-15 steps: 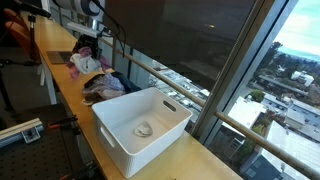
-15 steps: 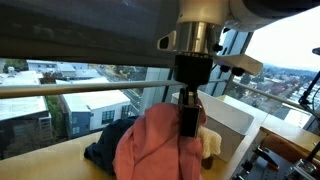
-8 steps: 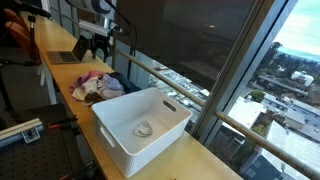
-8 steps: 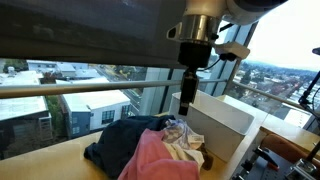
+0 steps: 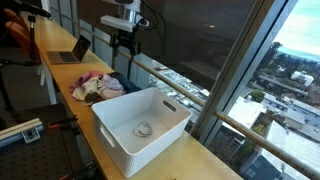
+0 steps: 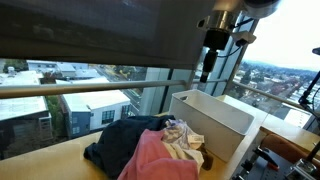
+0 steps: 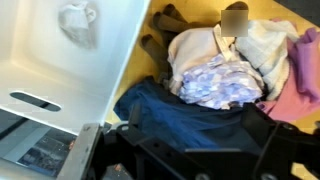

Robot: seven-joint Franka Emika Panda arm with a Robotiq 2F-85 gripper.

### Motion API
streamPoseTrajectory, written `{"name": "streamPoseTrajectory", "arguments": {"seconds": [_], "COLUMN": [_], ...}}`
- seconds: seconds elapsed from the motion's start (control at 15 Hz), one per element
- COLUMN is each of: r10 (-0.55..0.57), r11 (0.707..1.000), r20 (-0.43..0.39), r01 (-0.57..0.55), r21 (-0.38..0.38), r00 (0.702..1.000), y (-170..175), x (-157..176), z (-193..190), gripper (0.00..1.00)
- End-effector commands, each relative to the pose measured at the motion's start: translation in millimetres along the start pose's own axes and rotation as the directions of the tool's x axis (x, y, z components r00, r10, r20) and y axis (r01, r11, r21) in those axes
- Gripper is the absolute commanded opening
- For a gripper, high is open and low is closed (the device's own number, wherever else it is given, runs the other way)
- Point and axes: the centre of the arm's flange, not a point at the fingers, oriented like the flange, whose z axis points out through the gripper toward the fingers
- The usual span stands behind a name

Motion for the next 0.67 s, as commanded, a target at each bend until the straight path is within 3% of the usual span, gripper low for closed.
{"name": "streamPoseTrajectory", "arguments": {"seconds": [0.0,0.6], "r10": [0.021,0.089], "r11": [1.000,0.989], "r20": [-0.031,-0.195], "r01": [-0.021,-0.110], "r21": [0.000,-0.099], "r00": [0.999,0.977], "y": [55.1,177.0], "x": [-30.0,-54.9], "z": [5.9,14.6], "gripper": [1.00,1.00]}}
